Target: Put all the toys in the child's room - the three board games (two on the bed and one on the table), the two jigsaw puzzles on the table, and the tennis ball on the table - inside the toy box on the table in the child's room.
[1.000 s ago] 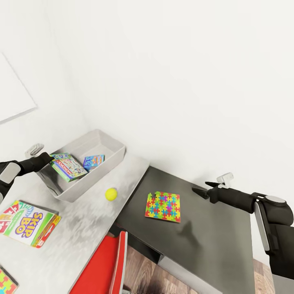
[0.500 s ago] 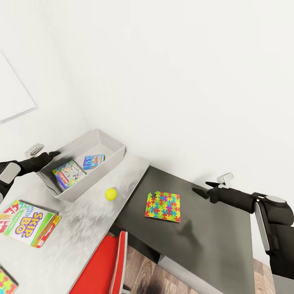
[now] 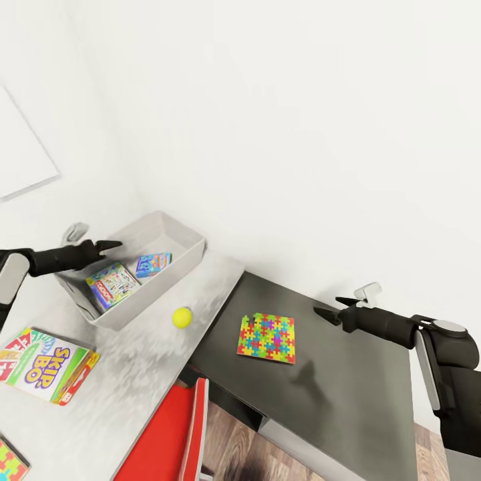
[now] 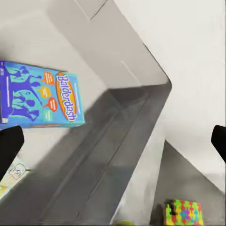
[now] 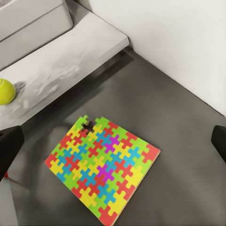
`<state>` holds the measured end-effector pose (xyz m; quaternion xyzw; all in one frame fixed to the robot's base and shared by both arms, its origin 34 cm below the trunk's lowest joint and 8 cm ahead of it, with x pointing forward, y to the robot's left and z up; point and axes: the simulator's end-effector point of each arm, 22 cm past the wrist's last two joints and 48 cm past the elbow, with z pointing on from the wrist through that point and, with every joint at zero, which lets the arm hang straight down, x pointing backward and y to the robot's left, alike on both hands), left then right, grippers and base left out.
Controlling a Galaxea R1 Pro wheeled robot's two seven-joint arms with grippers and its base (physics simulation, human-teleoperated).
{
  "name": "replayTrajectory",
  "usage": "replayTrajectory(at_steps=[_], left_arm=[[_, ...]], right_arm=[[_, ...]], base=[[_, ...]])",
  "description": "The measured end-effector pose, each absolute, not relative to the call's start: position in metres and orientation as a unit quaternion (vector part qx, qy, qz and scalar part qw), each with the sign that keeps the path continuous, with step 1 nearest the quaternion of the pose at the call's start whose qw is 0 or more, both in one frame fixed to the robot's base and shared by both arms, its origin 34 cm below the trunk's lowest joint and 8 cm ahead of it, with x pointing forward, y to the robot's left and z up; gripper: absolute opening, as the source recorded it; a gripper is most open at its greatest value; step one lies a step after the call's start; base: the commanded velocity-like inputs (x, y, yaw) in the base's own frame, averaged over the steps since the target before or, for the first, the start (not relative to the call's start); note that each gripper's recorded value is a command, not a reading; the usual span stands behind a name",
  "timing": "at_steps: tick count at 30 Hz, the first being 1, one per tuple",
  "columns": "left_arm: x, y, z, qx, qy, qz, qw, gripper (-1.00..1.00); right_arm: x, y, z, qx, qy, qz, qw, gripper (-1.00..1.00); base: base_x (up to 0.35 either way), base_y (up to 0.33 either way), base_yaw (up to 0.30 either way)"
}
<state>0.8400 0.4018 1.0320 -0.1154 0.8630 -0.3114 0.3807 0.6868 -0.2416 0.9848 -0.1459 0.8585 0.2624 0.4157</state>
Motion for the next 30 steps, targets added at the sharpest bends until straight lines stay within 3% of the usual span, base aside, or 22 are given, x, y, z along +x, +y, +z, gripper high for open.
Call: replayTrajectory(at_steps=[4, 6, 11, 23, 30], left_arm=[[0.814, 0.361, 1.078, -0.045, 0.852, -0.332, 0.402, 1.0], [0.793, 0.33, 1.124, -0.019, 0.809, -0.393, 0.437, 1.0], [0.773, 0.307, 1.132, -0.001, 0.796, -0.416, 0.441, 1.0], [0.765, 0.296, 1.115, -0.034, 0.787, -0.444, 0.427, 1.0], [0.767, 0.312, 1.104, -0.067, 0.797, -0.423, 0.427, 1.0]], right_arm=[[0.687, -0.241, 0.985, -0.146, 0.858, 0.262, 0.416, 1.0], [0.687, -0.244, 0.986, -0.142, 0.859, 0.262, 0.417, 1.0], [0.688, -0.247, 0.985, -0.138, 0.86, 0.26, 0.417, 1.0], [0.688, -0.248, 0.986, -0.136, 0.861, 0.261, 0.416, 1.0], [0.688, -0.247, 0.985, -0.136, 0.861, 0.261, 0.415, 1.0]], base=[[0.0, 0.0, 0.0], [0.0, 0.0, 0.0], [0.0, 0.0, -0.007], [-0.001, -0.001, -0.132], [-0.065, -0.186, -0.011]])
